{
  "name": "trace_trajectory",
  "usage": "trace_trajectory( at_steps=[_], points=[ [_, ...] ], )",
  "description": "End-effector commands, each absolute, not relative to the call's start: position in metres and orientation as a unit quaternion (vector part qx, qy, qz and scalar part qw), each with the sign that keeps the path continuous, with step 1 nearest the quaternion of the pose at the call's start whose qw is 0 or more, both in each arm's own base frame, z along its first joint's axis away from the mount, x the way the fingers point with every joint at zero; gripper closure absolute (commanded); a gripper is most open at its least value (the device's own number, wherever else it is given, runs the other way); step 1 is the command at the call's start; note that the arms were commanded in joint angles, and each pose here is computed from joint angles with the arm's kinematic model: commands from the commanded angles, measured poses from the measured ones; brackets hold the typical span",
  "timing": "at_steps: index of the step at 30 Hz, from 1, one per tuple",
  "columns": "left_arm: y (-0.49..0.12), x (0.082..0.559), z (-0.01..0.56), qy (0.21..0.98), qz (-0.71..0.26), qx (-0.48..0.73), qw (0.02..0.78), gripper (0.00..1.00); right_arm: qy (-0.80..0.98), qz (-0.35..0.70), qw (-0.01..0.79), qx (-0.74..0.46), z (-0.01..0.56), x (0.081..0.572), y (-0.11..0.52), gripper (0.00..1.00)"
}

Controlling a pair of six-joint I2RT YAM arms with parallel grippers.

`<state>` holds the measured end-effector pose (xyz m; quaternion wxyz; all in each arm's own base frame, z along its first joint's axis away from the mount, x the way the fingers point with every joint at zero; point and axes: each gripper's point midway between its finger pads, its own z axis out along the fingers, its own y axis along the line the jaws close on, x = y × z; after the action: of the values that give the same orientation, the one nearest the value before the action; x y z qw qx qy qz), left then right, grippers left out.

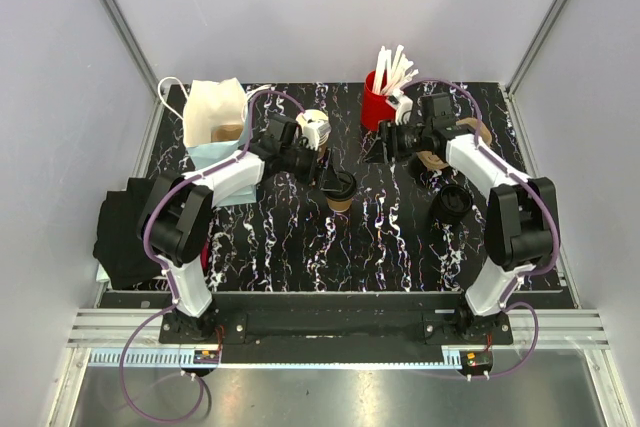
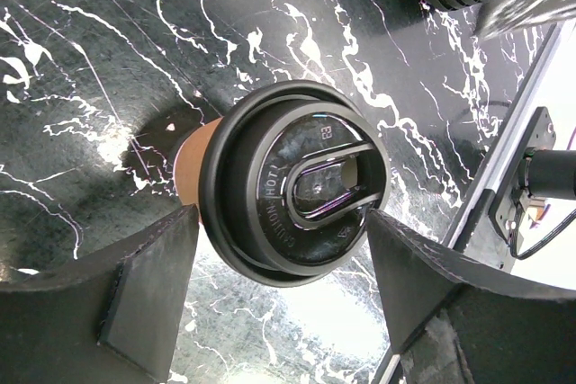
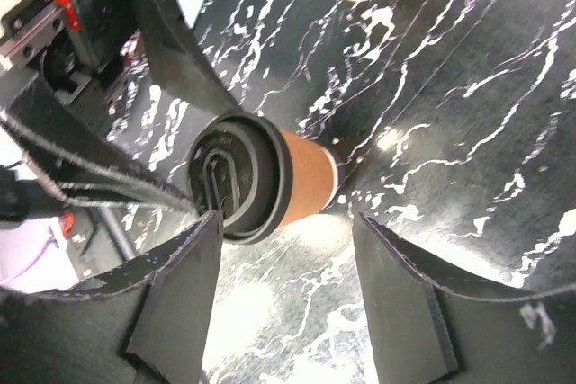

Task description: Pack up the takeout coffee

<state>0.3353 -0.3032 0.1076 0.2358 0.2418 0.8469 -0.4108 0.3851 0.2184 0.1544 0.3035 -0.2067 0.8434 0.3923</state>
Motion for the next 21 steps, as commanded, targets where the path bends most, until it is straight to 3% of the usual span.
trace_trajectory(
  at_steps=[1,21],
  points=[
    [-0.305,0.348,0.134,0.829,-0.417,0.254,0.273,0.22,0.820,0.456,0.261,-0.226,0.156,0.373,0.229,0.35],
    [-0.306,0.353,0.125,0.830,-0.422,0.250,0.264,0.25,0.809,0.507,0.191,-0.228,0.117,0.364,0.239,0.47]
  ],
)
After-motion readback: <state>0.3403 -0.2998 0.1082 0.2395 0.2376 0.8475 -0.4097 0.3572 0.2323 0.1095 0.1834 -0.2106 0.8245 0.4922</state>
